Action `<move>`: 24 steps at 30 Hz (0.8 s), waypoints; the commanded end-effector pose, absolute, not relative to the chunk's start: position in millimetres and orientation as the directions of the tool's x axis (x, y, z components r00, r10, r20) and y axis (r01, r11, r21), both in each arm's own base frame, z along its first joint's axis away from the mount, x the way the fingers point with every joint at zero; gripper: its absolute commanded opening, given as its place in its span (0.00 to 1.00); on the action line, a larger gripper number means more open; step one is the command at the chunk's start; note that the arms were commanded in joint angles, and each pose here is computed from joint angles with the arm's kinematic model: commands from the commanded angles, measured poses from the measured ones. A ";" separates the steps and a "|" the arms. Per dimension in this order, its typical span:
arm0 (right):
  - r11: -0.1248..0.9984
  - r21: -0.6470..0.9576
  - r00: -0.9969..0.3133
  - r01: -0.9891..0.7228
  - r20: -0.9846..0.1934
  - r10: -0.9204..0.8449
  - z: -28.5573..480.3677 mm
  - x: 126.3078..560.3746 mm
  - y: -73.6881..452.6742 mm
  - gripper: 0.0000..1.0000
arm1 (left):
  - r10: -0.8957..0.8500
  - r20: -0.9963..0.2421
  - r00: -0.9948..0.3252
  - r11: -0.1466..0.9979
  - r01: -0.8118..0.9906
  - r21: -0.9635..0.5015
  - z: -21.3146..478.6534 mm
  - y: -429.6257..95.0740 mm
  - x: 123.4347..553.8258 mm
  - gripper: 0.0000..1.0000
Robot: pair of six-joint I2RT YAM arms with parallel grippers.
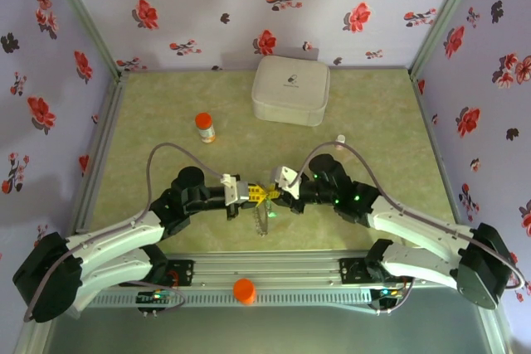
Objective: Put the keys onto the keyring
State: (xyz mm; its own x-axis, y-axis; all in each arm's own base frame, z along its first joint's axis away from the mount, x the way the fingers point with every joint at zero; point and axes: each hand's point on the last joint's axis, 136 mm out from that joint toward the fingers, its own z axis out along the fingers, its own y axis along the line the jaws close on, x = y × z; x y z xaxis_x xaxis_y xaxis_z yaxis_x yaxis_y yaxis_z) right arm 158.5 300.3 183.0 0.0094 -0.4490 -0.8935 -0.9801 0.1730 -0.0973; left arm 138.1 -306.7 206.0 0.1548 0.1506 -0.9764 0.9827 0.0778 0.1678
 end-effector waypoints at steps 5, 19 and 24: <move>0.210 -0.112 -0.001 -0.971 -0.881 -0.473 179.2 151.7 278.5 0.28 | 0.089 -0.964 0.251 0.117 0.958 0.260 229.1 -304.8 142.0 0.00; 0.158 0.004 -0.068 -0.988 -0.911 -0.407 165.6 141.7 296.3 0.35 | 0.044 -0.965 0.260 0.142 0.954 0.264 241.3 -305.0 145.0 0.00; 0.173 -0.008 -0.059 -0.985 -0.923 -0.380 168.4 148.4 301.7 0.35 | 0.037 -0.964 0.264 0.147 0.953 0.266 243.3 -304.7 145.7 0.00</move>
